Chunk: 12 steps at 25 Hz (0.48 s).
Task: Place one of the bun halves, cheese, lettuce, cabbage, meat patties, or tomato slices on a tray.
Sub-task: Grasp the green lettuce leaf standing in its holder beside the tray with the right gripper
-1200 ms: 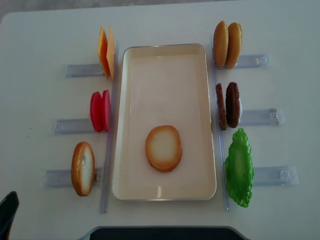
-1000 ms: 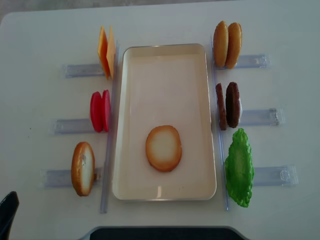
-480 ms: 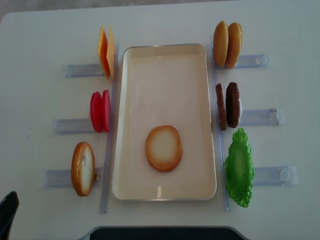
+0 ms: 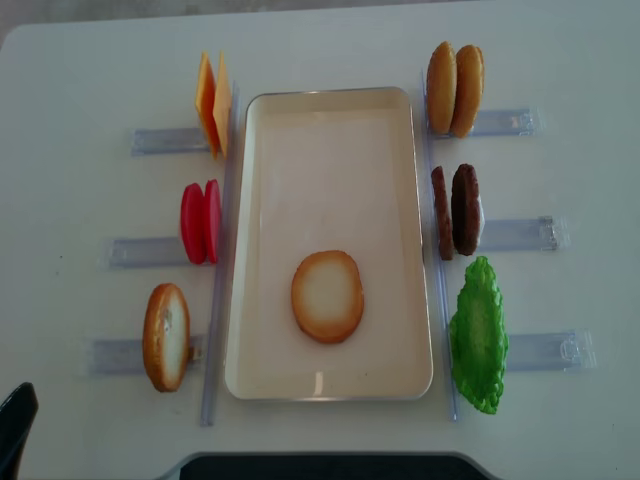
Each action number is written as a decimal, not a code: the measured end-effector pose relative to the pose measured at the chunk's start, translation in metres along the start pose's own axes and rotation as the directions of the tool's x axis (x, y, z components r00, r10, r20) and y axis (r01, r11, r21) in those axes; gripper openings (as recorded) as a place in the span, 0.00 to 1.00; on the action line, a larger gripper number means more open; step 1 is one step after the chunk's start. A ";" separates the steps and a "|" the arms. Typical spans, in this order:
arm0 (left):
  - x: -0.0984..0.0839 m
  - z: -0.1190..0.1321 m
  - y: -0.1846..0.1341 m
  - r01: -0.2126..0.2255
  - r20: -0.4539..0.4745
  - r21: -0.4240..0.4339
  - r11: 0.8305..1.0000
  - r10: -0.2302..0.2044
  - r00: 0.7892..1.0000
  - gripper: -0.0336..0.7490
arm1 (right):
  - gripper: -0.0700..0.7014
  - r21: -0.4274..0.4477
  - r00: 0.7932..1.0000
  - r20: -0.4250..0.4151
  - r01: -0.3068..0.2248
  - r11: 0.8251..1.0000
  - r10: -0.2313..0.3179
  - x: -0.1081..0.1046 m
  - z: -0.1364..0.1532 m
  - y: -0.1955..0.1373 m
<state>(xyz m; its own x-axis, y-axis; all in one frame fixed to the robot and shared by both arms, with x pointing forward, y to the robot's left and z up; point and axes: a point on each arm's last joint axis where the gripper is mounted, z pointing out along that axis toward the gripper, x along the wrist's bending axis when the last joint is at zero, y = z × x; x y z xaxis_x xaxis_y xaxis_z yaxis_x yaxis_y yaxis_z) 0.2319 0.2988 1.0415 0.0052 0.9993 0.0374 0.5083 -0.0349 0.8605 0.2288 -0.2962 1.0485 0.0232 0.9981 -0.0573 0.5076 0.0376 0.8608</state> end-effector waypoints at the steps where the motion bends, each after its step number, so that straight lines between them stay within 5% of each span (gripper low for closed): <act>1: 0.000 0.000 0.000 0.000 0.000 0.000 1.000 0.000 1.000 0.73 | 0.85 0.000 1.000 0.000 0.000 1.000 0.000 0.000 0.000 0.000; 12: 0.000 0.000 0.000 0.000 0.000 0.000 1.000 0.000 1.000 0.73 | 0.85 0.000 1.000 0.000 0.000 1.000 0.000 0.000 0.000 0.000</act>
<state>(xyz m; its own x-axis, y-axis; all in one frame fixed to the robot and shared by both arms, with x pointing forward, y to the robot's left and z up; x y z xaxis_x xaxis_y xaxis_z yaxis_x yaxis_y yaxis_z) 0.2319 0.2988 1.0415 0.0052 0.9993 0.0374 0.5083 -0.0349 0.8605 0.2288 -0.2962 1.0485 0.0232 0.9981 -0.0573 0.5076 0.0376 0.8608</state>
